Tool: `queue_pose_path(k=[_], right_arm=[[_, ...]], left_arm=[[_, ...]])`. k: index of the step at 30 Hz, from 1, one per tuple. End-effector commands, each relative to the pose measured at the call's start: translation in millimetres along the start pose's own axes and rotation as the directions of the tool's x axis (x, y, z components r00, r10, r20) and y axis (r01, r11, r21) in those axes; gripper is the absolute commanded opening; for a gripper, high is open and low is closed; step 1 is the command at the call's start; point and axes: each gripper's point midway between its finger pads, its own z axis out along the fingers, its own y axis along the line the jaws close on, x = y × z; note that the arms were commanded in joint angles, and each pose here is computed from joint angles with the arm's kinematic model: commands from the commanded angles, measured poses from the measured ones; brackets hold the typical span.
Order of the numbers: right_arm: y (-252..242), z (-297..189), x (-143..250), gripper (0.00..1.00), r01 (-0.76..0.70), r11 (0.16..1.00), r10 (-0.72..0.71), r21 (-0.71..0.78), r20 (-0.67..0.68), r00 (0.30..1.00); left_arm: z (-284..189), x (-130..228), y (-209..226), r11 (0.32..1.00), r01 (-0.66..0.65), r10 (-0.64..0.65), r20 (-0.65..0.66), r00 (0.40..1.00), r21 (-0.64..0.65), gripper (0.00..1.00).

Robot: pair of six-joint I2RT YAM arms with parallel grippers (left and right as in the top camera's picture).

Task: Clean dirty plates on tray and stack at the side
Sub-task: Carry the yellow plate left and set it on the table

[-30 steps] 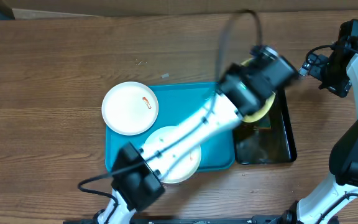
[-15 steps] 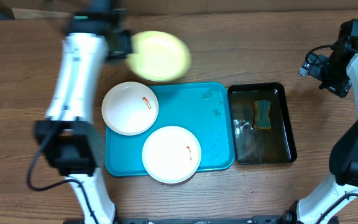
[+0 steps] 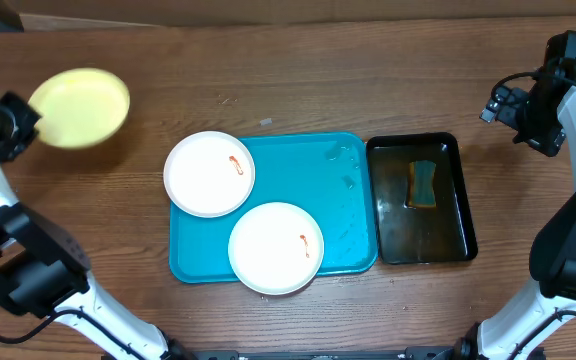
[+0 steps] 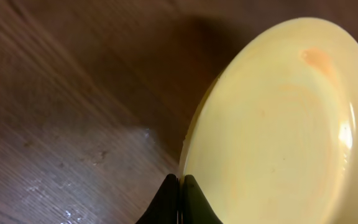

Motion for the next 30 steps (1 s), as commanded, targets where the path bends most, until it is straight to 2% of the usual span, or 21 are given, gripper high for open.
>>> queue_pose_path(k=[1,5,9,10,11,12,13,16,19,24,26,30], right_arm=[[2.7,-8.6,-8.6,1.00,-0.005,1.000,0.005,-0.015,0.032,0.999],[2.7,-8.6,-8.6,1.00,-0.005,1.000,0.005,-0.015,0.032,0.999],[2.7,-8.6,-8.6,1.00,-0.005,1.000,0.005,-0.015,0.032,0.999],[2.7,-8.6,-8.7,1.00,-0.005,1.000,0.005,-0.015,0.033,0.999],[2.7,-8.6,-8.6,1.00,-0.005,1.000,0.005,-0.015,0.032,0.999],[2.7,-8.6,-8.6,1.00,-0.005,1.000,0.005,-0.015,0.032,0.999],[2.7,-8.6,-8.6,1.00,-0.005,1.000,0.005,-0.015,0.032,0.999],[2.7,-8.6,-8.6,1.00,-0.005,1.000,0.005,-0.015,0.032,0.999],[2.7,-8.6,-8.6,1.00,-0.005,1.000,0.005,-0.015,0.032,0.999],[2.7,-8.6,-8.6,1.00,-0.005,1.000,0.005,-0.015,0.032,0.999],[2.7,-8.6,-8.6,1.00,-0.005,1.000,0.005,-0.015,0.032,0.999],[2.7,-8.6,-8.6,1.00,-0.005,1.000,0.005,-0.015,0.032,0.999]], left_arm=[[22.3,22.3,9.0,1.000,-0.002,0.001,-0.044,0.999,-0.016,0.04],[52.7,35.9,23.4,0.999,-0.002,-0.001,-0.051,0.999,-0.051,0.04],[56.7,33.9,23.3,0.999,-0.017,0.016,-0.037,0.999,-0.045,0.05],[56.5,32.8,23.0,0.999,-0.028,0.027,-0.033,0.999,-0.044,0.17],[56.0,31.8,22.3,0.998,-0.045,0.044,-0.031,0.999,-0.041,0.44],[55.6,31.8,19.3,0.997,-0.074,0.073,-0.033,0.997,-0.023,0.65],[55.0,33.1,15.1,0.994,-0.112,0.112,-0.039,0.993,-0.001,0.73],[44.4,35.9,-1.2,0.986,-0.156,0.160,-0.058,0.985,0.064,0.77],[20.8,33.0,-20.2,0.979,-0.178,0.183,-0.049,0.982,0.097,0.74],[-48.2,40.1,-80.5,0.940,-0.282,0.276,0.057,0.959,0.192,0.73],[-89.0,69.4,-122.0,0.907,-0.338,0.325,0.092,0.941,0.250,0.74],[-116.1,124.6,-153.5,0.879,-0.417,0.416,0.052,0.908,0.232,0.73]])
